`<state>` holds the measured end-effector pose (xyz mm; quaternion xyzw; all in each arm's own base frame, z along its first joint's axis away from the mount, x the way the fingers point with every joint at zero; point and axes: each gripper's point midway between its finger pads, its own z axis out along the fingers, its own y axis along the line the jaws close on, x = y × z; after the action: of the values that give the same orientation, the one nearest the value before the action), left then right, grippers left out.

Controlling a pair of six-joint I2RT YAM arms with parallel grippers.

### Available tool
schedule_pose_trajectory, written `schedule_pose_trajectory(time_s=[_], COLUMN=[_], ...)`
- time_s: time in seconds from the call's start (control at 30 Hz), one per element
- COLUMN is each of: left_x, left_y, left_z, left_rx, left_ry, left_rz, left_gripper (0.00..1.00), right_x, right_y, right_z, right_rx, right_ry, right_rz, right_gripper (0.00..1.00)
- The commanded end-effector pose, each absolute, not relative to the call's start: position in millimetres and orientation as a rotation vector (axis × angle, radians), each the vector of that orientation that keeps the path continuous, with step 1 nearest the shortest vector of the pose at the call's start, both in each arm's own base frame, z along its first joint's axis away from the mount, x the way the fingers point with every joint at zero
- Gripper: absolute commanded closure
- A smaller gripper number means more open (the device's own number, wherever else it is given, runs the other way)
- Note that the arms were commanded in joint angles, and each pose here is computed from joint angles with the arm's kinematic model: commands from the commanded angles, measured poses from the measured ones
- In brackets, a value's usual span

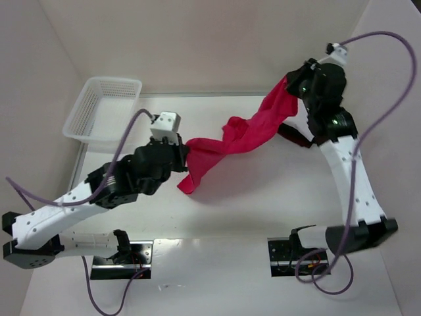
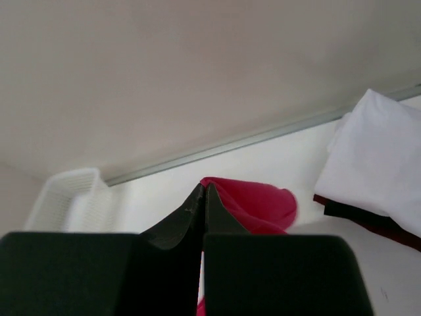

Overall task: Fold and stack the t-shirts
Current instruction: Flatten out the tshirt

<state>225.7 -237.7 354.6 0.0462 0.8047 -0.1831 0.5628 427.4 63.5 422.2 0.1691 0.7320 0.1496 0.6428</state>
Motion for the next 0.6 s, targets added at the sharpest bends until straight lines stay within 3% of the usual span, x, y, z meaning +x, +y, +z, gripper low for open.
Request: schedule_pose_trajectory(time_s=[0.0, 0.13, 0.27, 0.37, 0.57], left_x=[213.1, 191.4, 181.6, 186.5, 203.7], left_y=[-179.5, -144.7, -114.6, -84.6, -63.9], left_z=[419.3, 460.9, 489.6, 514.6, 524.8], left_rx=[0.035, 0.016, -0.039, -0.134, -0.277], left_ry=[1.745, 1.660, 1.583, 1.502, 1.429], left_rz=[-0.430, -0.534, -0.567, -0.482, -0.297], left_gripper=[1.00, 1.00, 1.00, 1.00, 1.00], right_x=[334.3, 237.9, 190.9, 186.9, 281.5], right_y=[55.5, 45.2, 39.1, 29.7, 40.3], right_z=[500.6, 545.1, 565.3, 570.0, 514.9], right_rx=[0.371, 0.334, 0.327, 0.374, 0.433], right_ry=[1.454, 1.328, 1.252, 1.231, 1.410], right_rz=[0.462, 0.526, 0.568, 0.546, 0.469], right_gripper=[1.00, 1.00, 1.00, 1.00, 1.00])
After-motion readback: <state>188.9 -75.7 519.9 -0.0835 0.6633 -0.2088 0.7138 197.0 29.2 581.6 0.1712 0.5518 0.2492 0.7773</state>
